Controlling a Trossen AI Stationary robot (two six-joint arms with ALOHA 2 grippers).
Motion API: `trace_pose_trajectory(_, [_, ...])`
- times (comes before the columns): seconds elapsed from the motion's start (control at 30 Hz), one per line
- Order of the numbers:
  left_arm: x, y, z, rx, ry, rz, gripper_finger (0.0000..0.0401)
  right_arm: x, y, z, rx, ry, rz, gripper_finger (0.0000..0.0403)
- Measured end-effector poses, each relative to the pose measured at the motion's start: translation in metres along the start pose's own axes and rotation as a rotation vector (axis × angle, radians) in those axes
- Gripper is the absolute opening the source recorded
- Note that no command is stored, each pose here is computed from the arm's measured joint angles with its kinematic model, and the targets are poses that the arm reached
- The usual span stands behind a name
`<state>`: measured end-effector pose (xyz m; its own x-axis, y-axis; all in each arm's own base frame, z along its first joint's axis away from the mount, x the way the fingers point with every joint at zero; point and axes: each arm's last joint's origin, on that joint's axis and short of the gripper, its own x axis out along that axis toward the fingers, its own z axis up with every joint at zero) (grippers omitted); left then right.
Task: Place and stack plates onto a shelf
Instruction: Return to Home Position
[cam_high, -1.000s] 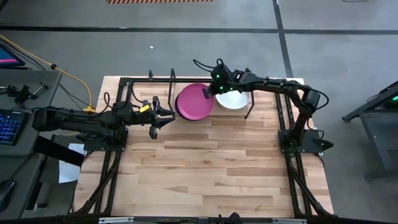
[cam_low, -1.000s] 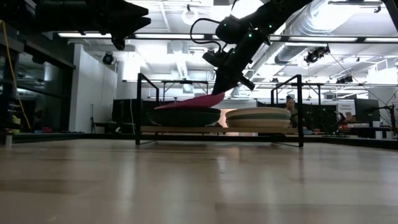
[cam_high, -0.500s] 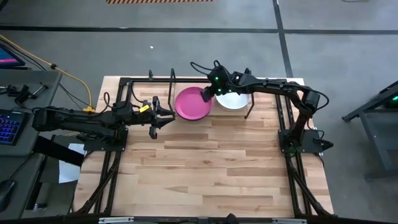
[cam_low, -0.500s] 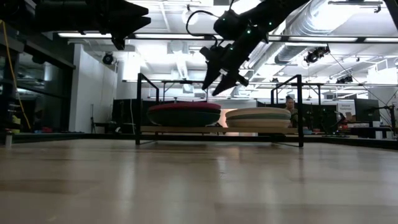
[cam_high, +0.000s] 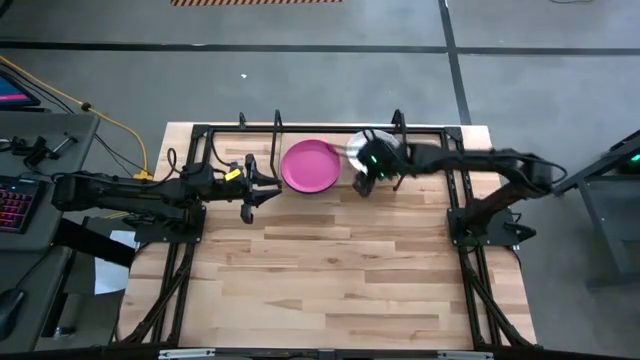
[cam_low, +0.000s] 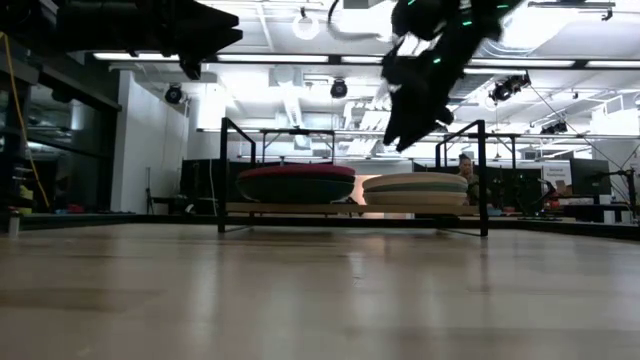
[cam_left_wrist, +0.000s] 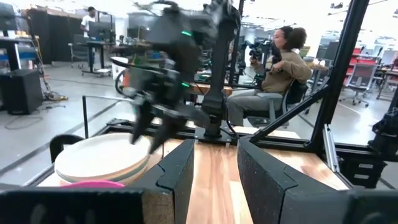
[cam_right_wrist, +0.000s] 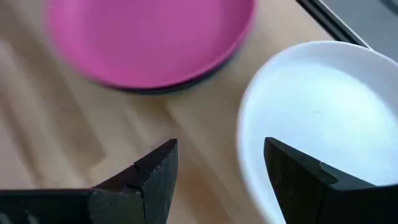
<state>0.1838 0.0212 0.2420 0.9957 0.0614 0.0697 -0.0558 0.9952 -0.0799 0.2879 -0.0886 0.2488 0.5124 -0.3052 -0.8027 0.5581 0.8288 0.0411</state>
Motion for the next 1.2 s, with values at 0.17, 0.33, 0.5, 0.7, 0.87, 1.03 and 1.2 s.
trace_pose_trajectory(0.17, [0.0,0.0,0.003,0.029,-0.03,0.022,0.0113,-0.013,0.036,-0.035,-0.064,-0.313,0.227,0.022])
trace_pose_trajectory(0.33, [0.0,0.001,0.002,0.045,-0.024,0.048,0.0112,-0.023,0.058,-0.047,-0.23,-0.671,0.355,0.022])
trace_pose_trajectory(0.5, [0.0,0.001,0.002,0.057,-0.024,0.05,0.0112,-0.032,0.061,-0.043,-0.346,-0.853,0.336,0.022])
trace_pose_trajectory(0.7, [0.0,0.003,0.003,0.105,-0.028,0.116,0.0112,-0.037,0.06,-0.034,-0.372,-0.891,0.311,0.022])
trace_pose_trajectory(0.87, [-0.007,0.003,0.0,0.058,0.032,0.131,0.0108,-0.036,0.06,-0.034,-0.358,-0.877,0.317,0.022])
trace_pose_trajectory(1.03, [-0.037,0.002,0.012,0.079,0.032,0.171,0.0051,-0.035,0.06,-0.035,-0.341,-0.857,0.327,0.022])
trace_pose_trajectory(1.2, [-0.06,0.002,-0.008,0.07,-0.028,0.162,0.0008,-0.035,0.06,-0.036,-0.336,-0.851,0.328,0.022])
